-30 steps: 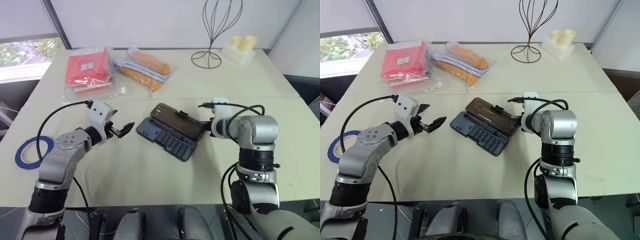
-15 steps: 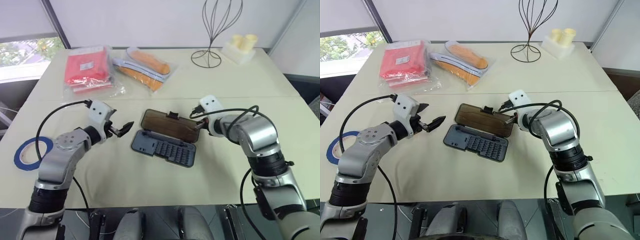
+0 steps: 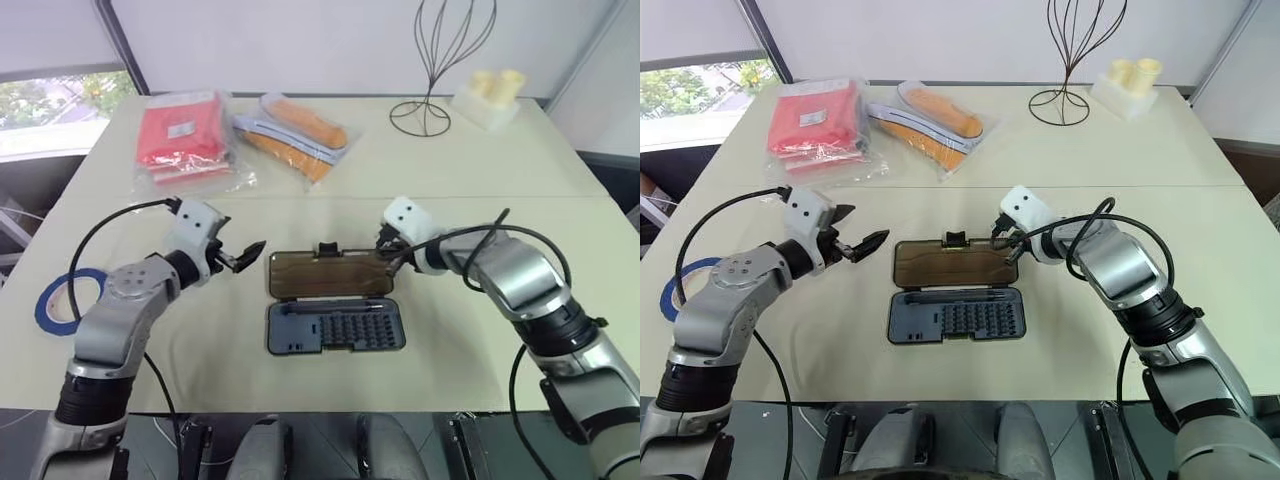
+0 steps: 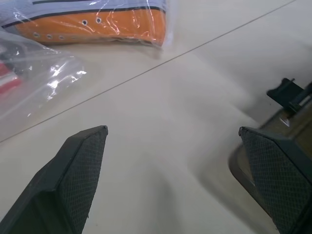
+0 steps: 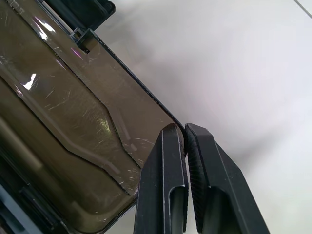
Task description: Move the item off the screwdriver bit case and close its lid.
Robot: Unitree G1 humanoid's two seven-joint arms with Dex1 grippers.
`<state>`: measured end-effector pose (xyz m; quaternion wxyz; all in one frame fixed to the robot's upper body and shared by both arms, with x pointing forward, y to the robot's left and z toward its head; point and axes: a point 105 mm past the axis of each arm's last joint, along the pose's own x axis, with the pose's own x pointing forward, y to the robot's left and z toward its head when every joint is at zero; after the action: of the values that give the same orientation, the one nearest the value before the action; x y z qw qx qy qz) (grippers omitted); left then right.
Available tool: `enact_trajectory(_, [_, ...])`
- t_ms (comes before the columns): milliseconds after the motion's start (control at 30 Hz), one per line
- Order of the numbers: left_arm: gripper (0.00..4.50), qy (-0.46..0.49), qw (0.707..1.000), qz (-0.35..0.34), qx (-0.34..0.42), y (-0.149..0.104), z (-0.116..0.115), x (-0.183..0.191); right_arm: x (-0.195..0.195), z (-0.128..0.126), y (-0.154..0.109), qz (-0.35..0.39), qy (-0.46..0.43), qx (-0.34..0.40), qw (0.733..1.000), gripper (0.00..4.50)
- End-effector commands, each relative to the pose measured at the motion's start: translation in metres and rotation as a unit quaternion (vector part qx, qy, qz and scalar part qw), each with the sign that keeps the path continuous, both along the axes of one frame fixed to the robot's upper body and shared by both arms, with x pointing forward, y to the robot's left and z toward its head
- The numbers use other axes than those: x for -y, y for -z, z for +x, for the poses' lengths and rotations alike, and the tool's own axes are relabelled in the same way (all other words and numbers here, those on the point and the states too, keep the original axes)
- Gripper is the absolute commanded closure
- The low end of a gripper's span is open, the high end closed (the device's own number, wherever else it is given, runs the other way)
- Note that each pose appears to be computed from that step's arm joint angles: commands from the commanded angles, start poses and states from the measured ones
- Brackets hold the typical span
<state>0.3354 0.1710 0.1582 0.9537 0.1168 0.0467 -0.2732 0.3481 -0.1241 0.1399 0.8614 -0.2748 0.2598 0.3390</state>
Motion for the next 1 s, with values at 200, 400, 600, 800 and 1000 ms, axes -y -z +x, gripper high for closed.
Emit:
enact_trajectory(200, [0.00, 0.000, 1.000, 0.002, 0.029, -0.015, -0.001, -0.003, -0.003, -0.013, -0.003, -0.003, -0.027, -0.007, 1.000, 4.46])
enact_trajectory(400, [0.00, 0.002, 1.000, 0.002, 0.029, -0.014, -0.001, -0.002, 0.012, -0.015, -0.001, -0.008, 0.017, -0.015, 1.000, 4.46])
enact_trajectory(600, [0.00, 0.003, 1.000, 0.002, 0.029, -0.014, -0.001, -0.001, 0.023, -0.019, -0.001, -0.011, 0.040, -0.019, 0.999, 4.46])
enact_trajectory(800, [0.00, 0.006, 1.000, 0.003, 0.028, -0.014, 0.000, 0.000, 0.021, -0.024, -0.001, -0.008, 0.040, -0.024, 0.999, 4.46])
enact_trajectory(1000, [0.00, 0.009, 1.000, 0.003, 0.029, -0.014, 0.001, 0.001, 0.019, -0.030, 0.000, -0.007, 0.032, -0.027, 0.999, 4.46])
